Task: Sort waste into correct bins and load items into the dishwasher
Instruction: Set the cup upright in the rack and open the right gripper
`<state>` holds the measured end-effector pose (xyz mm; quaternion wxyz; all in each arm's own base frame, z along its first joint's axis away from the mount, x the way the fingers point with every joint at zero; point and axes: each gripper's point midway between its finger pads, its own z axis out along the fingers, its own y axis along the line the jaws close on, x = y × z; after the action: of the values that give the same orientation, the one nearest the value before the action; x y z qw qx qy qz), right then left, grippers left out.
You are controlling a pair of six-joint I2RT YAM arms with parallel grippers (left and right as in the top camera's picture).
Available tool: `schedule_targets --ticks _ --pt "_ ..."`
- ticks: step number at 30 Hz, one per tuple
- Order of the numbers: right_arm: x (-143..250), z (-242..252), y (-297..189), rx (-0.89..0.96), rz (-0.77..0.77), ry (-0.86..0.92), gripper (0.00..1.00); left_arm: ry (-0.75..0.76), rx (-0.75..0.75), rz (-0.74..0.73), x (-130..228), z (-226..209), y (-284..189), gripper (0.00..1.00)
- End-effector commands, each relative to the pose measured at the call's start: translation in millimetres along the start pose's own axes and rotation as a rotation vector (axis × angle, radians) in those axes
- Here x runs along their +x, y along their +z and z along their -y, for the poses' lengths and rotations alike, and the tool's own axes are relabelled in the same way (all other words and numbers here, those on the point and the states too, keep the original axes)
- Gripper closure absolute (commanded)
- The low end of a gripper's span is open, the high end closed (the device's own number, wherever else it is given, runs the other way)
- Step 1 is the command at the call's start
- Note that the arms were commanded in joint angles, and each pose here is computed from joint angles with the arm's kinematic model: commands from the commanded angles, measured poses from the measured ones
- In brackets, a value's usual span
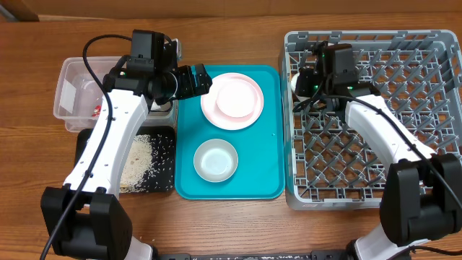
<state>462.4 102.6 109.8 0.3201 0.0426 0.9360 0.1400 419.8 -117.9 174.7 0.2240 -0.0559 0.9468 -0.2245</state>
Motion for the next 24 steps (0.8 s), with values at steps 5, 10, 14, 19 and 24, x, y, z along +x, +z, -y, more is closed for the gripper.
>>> schedule_targets --ticks 5,10,14,19,24 --pt "-12.2 30.2 -16.5 0.170 0.048 0.004 0.94 0.029 0.000 0.025 -6.8 4.0 -5.9 0.00" --pt "-24.4 36.5 -45.5 0.235 0.103 0.007 0.93 0.029 0.000 0.025 -6.9 4.0 -5.9 0.00" --pt "-24.5 43.2 -61.4 0.285 0.110 0.008 0.89 0.029 0.000 0.025 -6.9 4.0 -5.9 0.00" --pt "-28.8 37.3 -78.8 0.267 0.132 0.007 0.85 0.029 0.000 0.025 -6.9 4.0 -5.9 0.00" --pt "-35.2 12.3 -110.0 0.147 0.168 0.003 0.84 0.029 0.000 0.025 -6.8 4.0 -5.9 0.00"
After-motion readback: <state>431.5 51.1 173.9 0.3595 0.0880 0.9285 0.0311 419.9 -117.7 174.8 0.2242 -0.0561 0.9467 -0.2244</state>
